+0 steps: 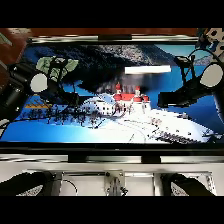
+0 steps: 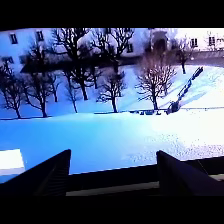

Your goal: Fold the shirts.

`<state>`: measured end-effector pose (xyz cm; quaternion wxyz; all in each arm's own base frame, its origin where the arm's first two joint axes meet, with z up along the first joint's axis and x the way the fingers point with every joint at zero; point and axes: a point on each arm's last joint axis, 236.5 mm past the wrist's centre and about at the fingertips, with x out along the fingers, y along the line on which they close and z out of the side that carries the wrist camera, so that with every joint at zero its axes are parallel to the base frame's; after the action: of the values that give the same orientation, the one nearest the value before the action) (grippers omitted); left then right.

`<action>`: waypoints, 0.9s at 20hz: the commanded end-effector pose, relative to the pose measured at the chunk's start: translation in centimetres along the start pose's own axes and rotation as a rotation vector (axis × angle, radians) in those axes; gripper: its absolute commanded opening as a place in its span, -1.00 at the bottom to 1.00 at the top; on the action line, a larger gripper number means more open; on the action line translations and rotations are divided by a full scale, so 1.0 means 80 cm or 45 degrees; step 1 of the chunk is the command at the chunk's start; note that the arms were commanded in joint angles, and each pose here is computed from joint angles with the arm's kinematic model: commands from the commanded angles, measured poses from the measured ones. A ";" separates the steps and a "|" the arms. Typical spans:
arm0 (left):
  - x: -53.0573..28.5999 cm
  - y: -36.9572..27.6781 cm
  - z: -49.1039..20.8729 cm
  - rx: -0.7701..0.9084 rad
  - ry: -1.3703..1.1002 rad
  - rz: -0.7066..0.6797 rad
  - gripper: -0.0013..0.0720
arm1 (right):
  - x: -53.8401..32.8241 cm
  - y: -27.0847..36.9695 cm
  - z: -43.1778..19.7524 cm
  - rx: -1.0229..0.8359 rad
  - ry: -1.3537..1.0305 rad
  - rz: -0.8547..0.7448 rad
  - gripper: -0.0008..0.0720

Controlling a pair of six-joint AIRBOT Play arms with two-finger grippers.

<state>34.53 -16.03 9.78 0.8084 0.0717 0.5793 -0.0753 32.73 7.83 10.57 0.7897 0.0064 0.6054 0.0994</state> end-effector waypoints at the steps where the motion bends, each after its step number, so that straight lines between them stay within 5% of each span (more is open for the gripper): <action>1: 0.003 0.000 0.000 -0.002 0.005 0.004 0.68 | 0.000 0.000 0.000 0.000 -0.001 0.001 0.71; 11: 0.021 0.001 0.131 0.136 -0.393 -0.042 0.71 | 0.000 0.000 0.000 0.000 -0.001 0.002 0.71; 18: 0.069 0.109 0.244 0.283 -0.437 0.280 0.67 | 0.000 0.000 0.004 0.000 -0.016 0.002 0.71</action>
<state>51.85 -14.29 11.14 0.8841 0.1528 0.4328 -0.0879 32.77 7.86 10.59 0.7903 0.0069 0.6045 0.0998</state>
